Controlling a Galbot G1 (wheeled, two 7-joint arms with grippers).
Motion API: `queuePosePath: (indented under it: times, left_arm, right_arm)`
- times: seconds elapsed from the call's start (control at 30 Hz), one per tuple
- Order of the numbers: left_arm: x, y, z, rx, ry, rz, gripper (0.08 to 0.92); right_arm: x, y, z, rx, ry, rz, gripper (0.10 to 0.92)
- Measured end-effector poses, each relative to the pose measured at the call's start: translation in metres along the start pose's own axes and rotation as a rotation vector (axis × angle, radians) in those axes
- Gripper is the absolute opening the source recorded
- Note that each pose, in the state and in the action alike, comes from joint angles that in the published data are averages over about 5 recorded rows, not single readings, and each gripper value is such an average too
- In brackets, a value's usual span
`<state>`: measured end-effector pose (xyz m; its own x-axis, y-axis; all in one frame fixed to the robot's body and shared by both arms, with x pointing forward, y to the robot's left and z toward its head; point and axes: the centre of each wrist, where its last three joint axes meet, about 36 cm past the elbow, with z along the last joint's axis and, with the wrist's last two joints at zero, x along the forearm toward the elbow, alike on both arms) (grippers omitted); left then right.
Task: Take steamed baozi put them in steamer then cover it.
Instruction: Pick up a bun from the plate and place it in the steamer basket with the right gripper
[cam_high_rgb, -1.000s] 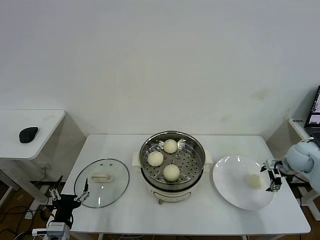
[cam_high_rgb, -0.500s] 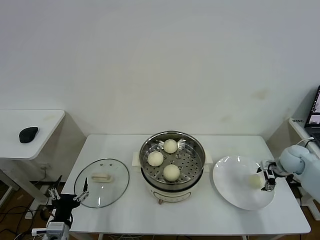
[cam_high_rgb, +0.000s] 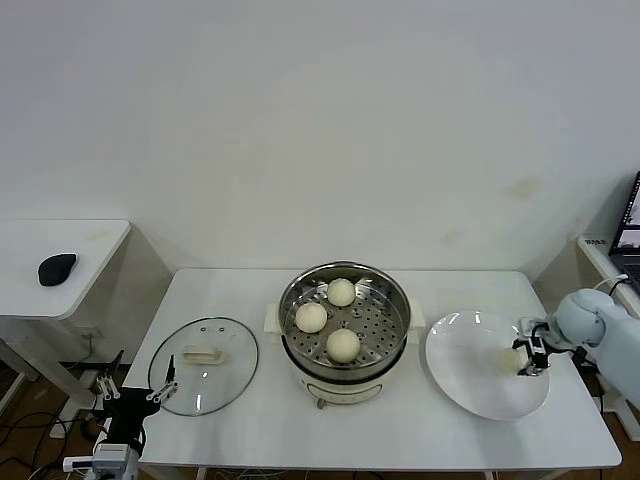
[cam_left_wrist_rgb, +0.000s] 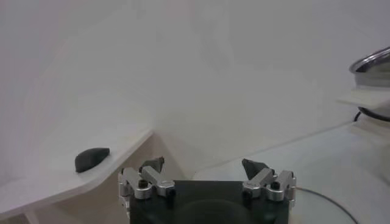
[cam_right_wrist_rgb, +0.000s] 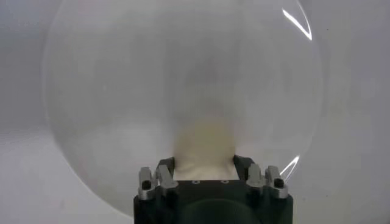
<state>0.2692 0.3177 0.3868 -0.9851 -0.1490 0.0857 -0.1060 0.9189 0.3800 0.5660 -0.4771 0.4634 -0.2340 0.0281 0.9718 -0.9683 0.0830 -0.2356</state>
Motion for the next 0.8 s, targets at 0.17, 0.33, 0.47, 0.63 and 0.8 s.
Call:
queuePosePath:
  times: [0.17,0.33,0.47,0.63,0.8]
  left_arm:
    - [0.000,0.003,-0.001,-0.001,-0.002,-0.004,0.823]
    - [-0.001,0.003,-0.002,0.001,-0.008,-0.004,0.823]
    - [-0.002,0.001,-0.004,0.005,-0.016,-0.001,0.823]
    - [-0.003,-0.003,-0.006,0.008,-0.023,0.008,0.823]
    - [-0.004,-0.006,-0.008,0.010,-0.030,0.013,0.823]
  right_arm:
    - [0.017,-0.004,-0.002,-0.006,-0.005,0.003,0.586]
    - [0.048,-0.013,-0.008,-0.014,-0.023,0.022,0.585]
    - [0.082,-0.022,-0.022,-0.017,-0.059,0.056,0.588]
    - [0.128,-0.036,-0.054,0.000,-0.123,0.108,0.594]
    - [0.167,-0.045,-0.095,0.020,-0.191,0.144,0.600]
